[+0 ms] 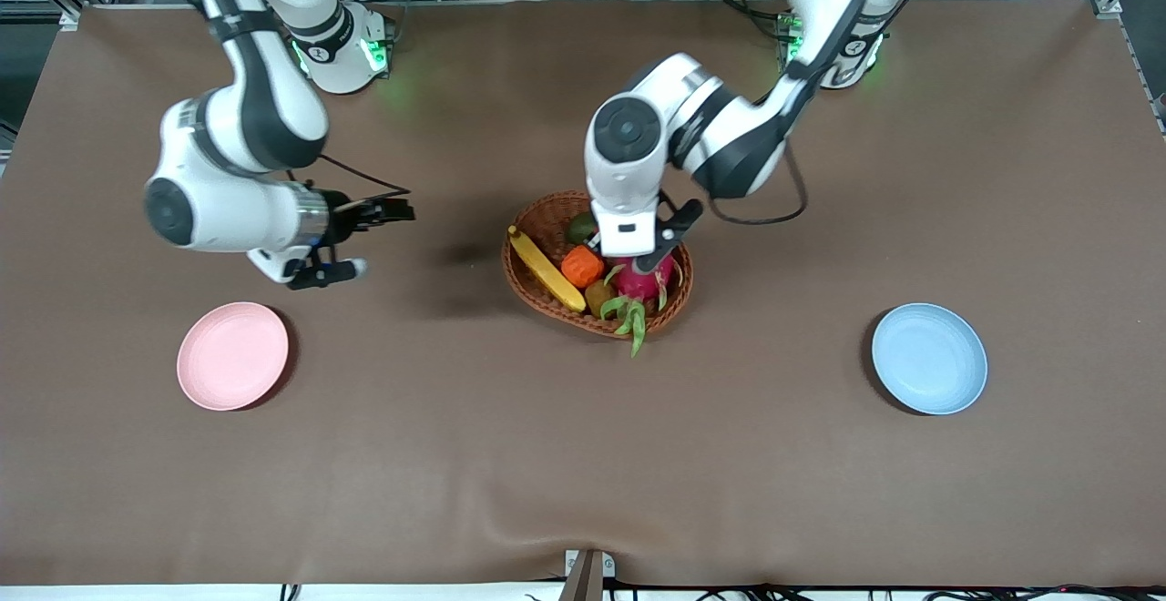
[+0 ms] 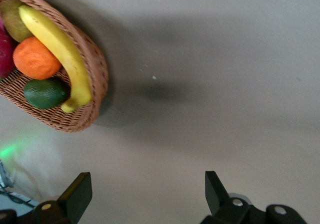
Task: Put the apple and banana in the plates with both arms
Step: 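Grasp the red apple with the left gripper while the right gripper reaches the basket, then carry the apple onto the blue plate while the right gripper grasps the banana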
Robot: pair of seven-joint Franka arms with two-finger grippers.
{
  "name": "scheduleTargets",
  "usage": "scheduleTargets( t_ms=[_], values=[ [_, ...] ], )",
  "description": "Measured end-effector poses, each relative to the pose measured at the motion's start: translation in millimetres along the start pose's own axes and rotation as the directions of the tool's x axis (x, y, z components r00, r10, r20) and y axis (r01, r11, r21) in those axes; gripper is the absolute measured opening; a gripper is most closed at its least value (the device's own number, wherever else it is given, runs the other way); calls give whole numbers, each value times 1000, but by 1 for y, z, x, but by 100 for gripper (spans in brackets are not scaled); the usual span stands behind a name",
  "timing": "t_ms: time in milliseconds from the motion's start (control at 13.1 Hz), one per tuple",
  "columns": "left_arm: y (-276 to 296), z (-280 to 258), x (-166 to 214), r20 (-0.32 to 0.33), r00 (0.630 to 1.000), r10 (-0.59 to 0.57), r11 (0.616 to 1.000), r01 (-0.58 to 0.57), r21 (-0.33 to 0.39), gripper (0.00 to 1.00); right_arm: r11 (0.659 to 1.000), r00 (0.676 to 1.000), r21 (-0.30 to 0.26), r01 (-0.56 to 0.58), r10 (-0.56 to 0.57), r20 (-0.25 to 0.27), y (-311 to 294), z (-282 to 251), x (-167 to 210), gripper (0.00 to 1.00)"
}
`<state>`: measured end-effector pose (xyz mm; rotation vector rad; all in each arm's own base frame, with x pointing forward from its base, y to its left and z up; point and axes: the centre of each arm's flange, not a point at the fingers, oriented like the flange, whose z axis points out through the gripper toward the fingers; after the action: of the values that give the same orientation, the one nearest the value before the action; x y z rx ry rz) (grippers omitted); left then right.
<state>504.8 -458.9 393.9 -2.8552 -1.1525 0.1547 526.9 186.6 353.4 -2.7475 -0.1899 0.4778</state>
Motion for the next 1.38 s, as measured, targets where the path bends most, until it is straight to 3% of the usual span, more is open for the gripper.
scheduleTargets(
  t_ms=[153, 459, 688, 1071, 1224, 1376],
  values=[
    [-23, -36, 48, 2, 995, 97, 995, -97, 19, 63, 999, 999, -19, 48, -48, -16, -30, 11, -1, 100],
    [-81, -46, 195, 56, 959, 279, 956, -283, 76, 63, 993, 992, -43, 109, -112, -62, -64, 21, -2, 100],
    [-123, -17, 289, 37, 928, 371, 912, -371, 174, 63, 968, 971, -142, 205, -219, -92, -97, 36, -6, 100],
    [-131, 60, 364, -17, 862, 507, 837, -488, 247, 63, 931, 939, -206, 300, -326, -107, -141, 90, -6, 100],
    [-137, 92, 388, -36, 817, 575, 777, -531, 339, 63, 919, 926, -230, 321, -356, -127, -149, 104, -2, 100],
    [-146, 111, 405, -36, 784, 620, 722, -551, 419, 63, 886, 901, -291, 361, -412, -137, -154, 118, 2, 100]
  ],
)
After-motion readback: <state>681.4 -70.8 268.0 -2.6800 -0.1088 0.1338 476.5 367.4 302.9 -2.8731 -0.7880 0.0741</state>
